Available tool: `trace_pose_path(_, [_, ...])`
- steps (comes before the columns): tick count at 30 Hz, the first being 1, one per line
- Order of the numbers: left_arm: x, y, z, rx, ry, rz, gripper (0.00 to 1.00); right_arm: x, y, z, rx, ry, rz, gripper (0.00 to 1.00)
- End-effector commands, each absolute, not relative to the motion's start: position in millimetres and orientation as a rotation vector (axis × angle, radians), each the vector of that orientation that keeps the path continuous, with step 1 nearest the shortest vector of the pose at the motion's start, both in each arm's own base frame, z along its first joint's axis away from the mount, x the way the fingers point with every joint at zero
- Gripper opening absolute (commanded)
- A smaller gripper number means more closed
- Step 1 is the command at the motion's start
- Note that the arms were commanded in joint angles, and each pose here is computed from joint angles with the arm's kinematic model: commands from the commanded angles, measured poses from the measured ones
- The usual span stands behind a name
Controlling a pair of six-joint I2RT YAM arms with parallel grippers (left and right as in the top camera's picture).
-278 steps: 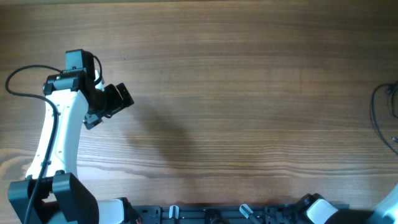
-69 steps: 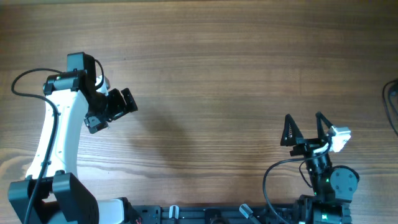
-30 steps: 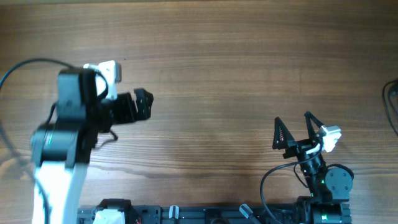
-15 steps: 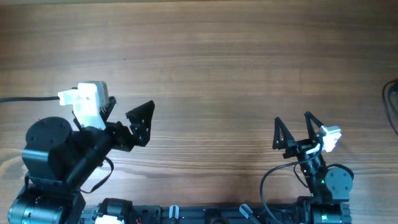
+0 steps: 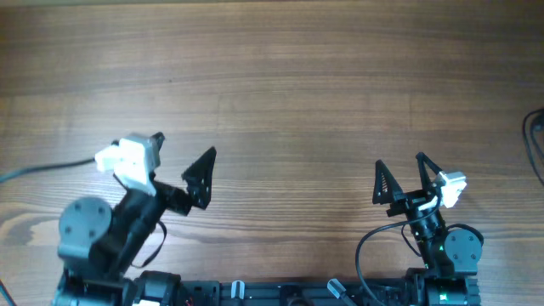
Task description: Untangle cables
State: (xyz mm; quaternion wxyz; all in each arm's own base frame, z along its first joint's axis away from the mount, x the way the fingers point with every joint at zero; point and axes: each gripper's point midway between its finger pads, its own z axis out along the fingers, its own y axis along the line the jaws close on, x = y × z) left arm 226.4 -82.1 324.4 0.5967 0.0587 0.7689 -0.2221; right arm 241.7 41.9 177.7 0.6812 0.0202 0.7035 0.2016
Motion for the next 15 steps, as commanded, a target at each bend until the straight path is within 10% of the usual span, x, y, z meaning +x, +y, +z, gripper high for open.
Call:
trace_pose_path(1, [220,-71,310,0.079,1.705,-0.514,1.00,241,41,180,0.044,1.565,0.445,1.00])
trace_pose_path(15, [236,-52,256,-0.132,1.493,-0.591,1.00,241,41,180,0.044,1.565,0.445,1.00])
